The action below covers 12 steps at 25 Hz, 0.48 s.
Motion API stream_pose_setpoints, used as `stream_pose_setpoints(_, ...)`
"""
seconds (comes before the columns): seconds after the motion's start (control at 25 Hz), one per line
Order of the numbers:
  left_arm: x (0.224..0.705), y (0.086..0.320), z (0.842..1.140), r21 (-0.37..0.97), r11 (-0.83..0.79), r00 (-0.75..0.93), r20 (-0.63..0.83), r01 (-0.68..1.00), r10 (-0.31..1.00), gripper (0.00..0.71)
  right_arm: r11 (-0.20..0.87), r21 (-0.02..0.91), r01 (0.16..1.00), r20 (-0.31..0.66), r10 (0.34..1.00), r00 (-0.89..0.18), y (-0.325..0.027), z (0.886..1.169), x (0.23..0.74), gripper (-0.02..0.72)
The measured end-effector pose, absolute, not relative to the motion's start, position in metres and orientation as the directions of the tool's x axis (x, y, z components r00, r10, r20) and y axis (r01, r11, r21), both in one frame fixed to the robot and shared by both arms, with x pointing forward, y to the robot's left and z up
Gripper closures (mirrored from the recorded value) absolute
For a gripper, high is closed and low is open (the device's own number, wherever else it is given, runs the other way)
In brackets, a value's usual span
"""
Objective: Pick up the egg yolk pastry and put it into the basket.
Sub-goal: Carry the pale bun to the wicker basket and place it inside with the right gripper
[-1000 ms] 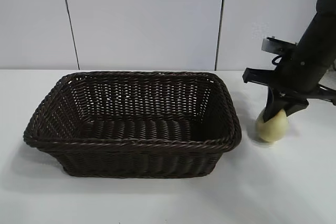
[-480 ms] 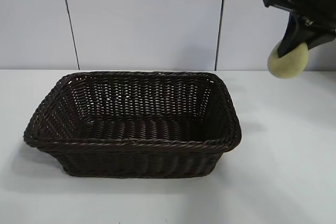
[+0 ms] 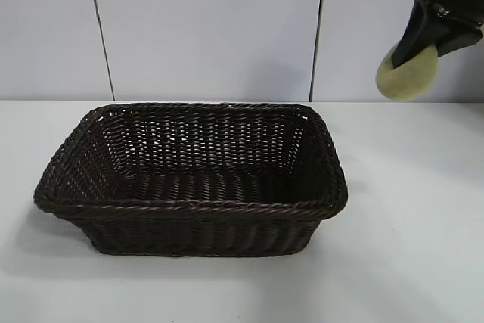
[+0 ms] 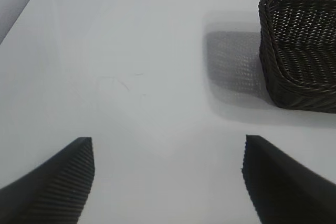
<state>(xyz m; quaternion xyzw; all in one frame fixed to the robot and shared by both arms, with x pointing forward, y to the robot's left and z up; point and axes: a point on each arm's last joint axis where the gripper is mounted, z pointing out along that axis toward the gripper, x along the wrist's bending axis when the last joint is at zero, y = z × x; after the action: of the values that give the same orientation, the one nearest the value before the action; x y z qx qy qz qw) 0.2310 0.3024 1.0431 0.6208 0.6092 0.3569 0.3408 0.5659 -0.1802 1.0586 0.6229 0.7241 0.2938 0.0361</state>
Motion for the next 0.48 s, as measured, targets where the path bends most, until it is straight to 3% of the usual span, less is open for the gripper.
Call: stream_pose_setpoints(0.48,0.231,0.302,1.043,0.858,-0.025,0.003,0.028,0.513,1.000,0.142,0.179,0.562,0.807,0.345,0.836,-0.426,-0.086,1.063,0.529,0.638)
